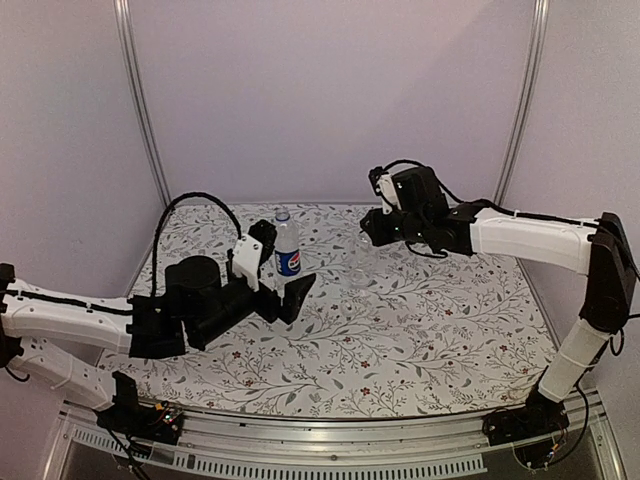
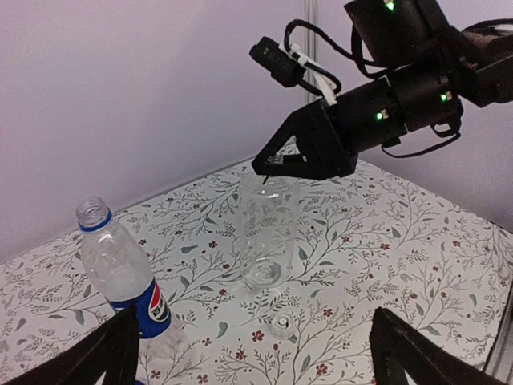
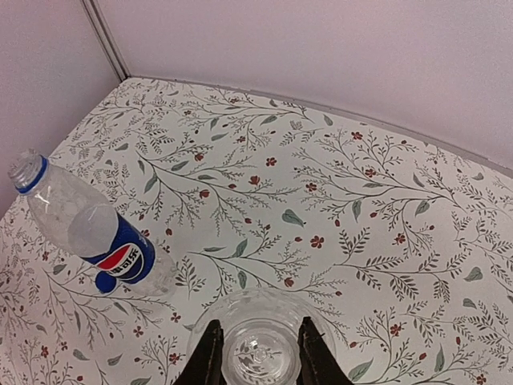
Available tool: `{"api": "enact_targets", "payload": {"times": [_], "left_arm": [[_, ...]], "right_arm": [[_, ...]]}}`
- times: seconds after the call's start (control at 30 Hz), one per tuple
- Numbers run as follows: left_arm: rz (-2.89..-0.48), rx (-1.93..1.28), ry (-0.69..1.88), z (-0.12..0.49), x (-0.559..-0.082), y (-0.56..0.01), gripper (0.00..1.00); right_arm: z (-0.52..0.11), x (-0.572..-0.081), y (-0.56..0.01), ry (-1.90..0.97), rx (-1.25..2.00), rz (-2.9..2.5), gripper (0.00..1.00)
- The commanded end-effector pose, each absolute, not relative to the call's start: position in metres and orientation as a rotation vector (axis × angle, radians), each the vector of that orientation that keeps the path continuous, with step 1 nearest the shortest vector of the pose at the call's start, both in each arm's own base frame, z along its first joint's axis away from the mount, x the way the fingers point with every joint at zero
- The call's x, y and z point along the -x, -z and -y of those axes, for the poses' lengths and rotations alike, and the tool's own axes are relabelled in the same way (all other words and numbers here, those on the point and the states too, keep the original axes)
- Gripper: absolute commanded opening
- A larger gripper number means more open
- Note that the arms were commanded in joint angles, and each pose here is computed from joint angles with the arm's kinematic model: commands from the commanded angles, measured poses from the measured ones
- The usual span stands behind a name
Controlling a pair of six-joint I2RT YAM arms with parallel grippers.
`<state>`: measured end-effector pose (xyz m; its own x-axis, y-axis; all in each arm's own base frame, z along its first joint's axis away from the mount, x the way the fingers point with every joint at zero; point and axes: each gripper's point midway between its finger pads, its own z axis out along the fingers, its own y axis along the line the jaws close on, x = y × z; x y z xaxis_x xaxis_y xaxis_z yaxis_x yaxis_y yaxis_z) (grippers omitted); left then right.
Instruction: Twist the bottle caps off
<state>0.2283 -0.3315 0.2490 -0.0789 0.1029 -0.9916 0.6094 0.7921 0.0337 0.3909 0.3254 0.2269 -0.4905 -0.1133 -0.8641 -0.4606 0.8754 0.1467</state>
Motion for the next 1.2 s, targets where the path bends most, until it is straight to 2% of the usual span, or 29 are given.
{"api": "enact_targets", "payload": {"times": [0.0, 0.37, 0.83, 1.03, 1.17], "left_arm": [[-1.648, -0.531, 0.454, 0.309, -0.224, -0.245, 1.0], [-1.641, -0.49, 0.435, 0.284, -0.22, -0.251, 1.0], [-1.637, -0.487, 0.408, 0.279, -0.221, -0.254, 1.0], [-1.636, -0.486, 0.403, 0.278, -0.221, -0.255, 1.0], [-1.637, -0.488, 0.395, 0.277, -0.221, -0.254, 1.0]], "right_arm": [[-0.331, -0.415, -0.225, -0.342, 0.432, -2.002, 0.0], [-0.329, -0.416, -0.185, -0.28, 0.474, -2.043, 0.0], [-0.322, -0.409, -0.152, -0.225, 0.518, -2.129, 0.12], [-0.321, -0.407, -0.151, -0.227, 0.513, -2.138, 0.25], [-0.319, -0.407, -0.158, -0.227, 0.504, -2.129, 0.4]]}}
